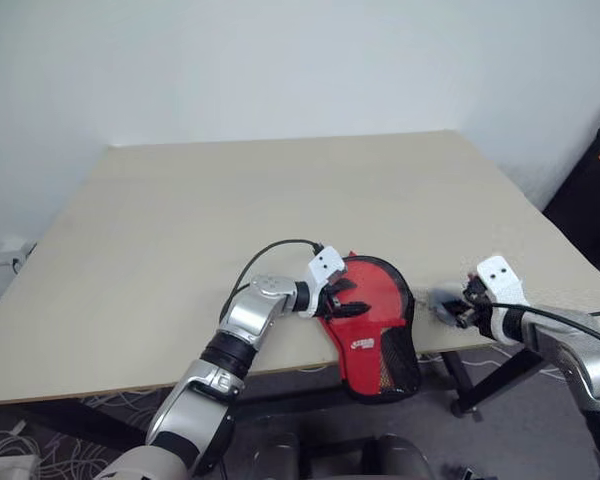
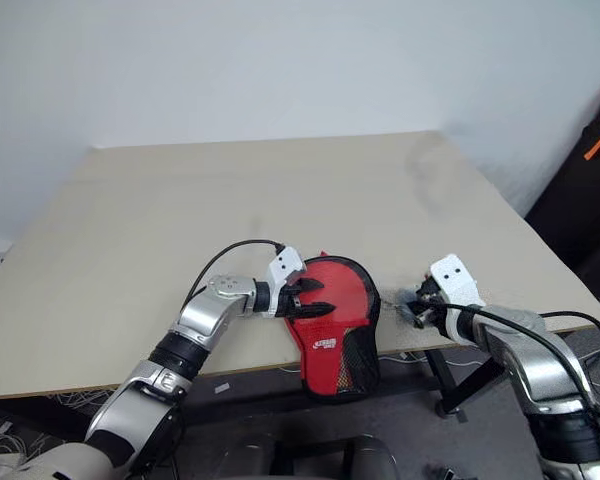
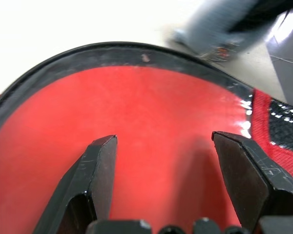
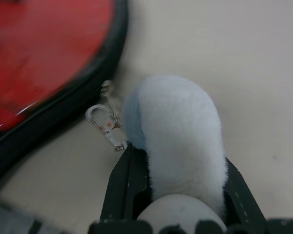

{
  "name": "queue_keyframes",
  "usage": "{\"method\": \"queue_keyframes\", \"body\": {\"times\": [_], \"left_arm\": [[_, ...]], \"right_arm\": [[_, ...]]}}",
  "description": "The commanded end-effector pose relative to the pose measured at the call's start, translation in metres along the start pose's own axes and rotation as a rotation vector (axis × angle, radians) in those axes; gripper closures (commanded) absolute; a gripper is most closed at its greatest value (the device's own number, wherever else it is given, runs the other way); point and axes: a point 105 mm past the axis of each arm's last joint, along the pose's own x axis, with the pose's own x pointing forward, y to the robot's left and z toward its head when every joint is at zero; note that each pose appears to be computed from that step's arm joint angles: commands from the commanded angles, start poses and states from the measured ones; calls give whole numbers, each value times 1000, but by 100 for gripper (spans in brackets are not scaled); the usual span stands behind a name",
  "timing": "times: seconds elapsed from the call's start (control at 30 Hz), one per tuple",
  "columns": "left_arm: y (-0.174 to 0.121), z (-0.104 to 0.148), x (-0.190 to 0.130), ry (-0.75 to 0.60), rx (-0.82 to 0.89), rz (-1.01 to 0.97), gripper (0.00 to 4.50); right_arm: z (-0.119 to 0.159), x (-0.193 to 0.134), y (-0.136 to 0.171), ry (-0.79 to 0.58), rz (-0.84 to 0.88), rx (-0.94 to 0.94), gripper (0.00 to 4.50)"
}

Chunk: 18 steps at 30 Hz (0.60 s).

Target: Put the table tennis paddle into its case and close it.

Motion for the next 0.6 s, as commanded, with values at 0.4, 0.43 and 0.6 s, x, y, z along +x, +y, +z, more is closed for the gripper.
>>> {"method": "queue_keyframes", "body": {"times": [0.4,0.43,0.6], "left_arm": [[0,-16,4,56,-24,3,119],[-1,-17,4,59,-24,3,119],[0,-19,3,64,-26,9,119]], "right_arm": [[-41,-41,46,141,312,-203,382],[-48,-43,47,167,319,-220,382],[-70,-54,55,235,360,-268,382]]}}
